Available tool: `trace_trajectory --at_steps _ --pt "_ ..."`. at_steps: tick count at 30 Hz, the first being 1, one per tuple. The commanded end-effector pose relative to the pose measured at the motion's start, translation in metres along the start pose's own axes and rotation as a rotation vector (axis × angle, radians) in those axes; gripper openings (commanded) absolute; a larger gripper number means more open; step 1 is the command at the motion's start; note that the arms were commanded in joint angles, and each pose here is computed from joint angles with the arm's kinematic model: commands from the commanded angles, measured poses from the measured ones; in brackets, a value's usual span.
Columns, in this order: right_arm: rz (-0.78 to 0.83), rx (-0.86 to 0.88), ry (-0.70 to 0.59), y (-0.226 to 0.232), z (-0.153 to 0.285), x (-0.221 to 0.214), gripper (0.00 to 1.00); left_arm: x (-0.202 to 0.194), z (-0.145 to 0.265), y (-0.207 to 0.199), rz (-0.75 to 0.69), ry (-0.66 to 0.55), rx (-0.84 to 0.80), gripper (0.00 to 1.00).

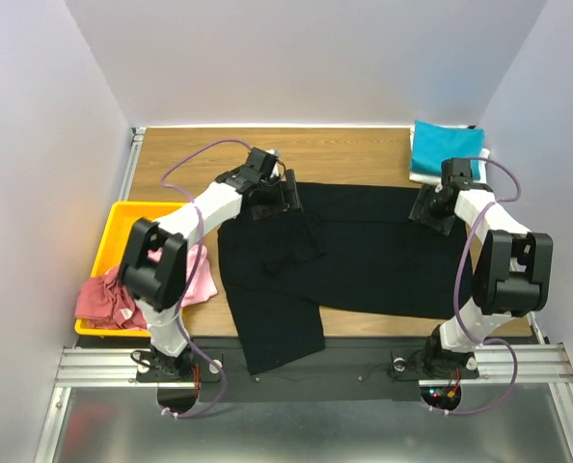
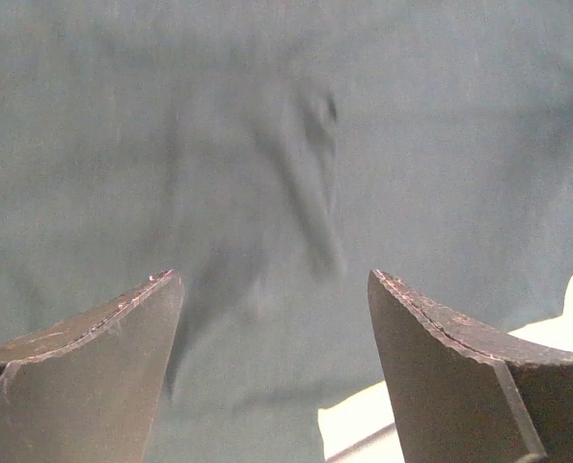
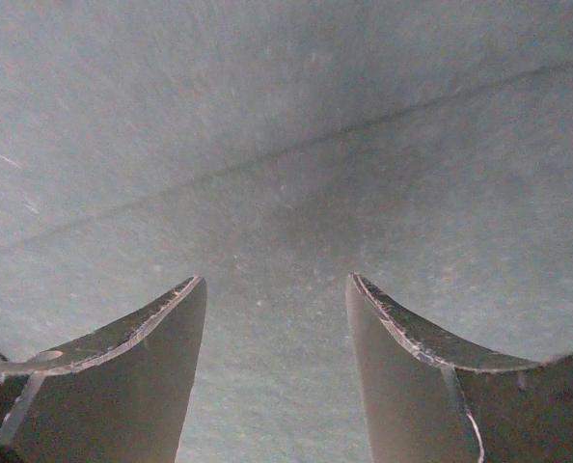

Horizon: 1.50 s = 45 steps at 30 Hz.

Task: Fold and stack the t-shirts
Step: Fold the tshirt

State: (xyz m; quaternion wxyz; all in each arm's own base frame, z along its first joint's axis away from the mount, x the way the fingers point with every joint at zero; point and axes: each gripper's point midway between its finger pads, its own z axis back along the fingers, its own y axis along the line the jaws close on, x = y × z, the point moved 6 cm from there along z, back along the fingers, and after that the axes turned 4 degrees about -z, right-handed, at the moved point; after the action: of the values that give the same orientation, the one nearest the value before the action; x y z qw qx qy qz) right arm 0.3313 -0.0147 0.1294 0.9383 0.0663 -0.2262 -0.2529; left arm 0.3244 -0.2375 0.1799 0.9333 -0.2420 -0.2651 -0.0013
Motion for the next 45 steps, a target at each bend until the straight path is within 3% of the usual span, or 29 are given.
trace_trajectory --at_steps 1,6,10,16,20,26,33,45 --pt "0.023 0.002 -0.024 0.001 -0.006 0.003 0.66 0.013 -0.028 0.006 -0.023 0.013 0.044 0.90" --pt "0.022 0.001 -0.062 0.000 0.007 0.002 0.66 0.001 -0.013 0.022 -0.032 -0.010 0.114 0.90" --pt "-0.010 0.040 -0.032 0.003 0.007 -0.007 0.66 -0.020 0.035 0.042 -0.026 -0.094 0.225 0.90" --pt "-0.029 0.097 -0.020 0.011 0.012 -0.008 0.66 -0.115 0.076 0.075 0.028 -0.049 0.305 0.89" --pt "-0.025 0.076 0.011 0.005 0.001 -0.017 0.66 -0.140 0.083 0.083 0.118 -0.072 0.279 0.89" --pt "-0.007 0.066 0.029 -0.001 -0.018 -0.025 0.66 -0.095 0.073 0.057 0.110 -0.229 0.211 0.91" --pt "-0.007 0.064 0.008 0.000 -0.021 -0.019 0.65 -0.046 0.030 0.025 0.048 -0.236 0.203 0.94" --pt "-0.013 0.001 0.054 -0.007 -0.048 -0.029 0.64 -0.046 -0.050 0.066 0.040 -0.084 0.299 0.95"
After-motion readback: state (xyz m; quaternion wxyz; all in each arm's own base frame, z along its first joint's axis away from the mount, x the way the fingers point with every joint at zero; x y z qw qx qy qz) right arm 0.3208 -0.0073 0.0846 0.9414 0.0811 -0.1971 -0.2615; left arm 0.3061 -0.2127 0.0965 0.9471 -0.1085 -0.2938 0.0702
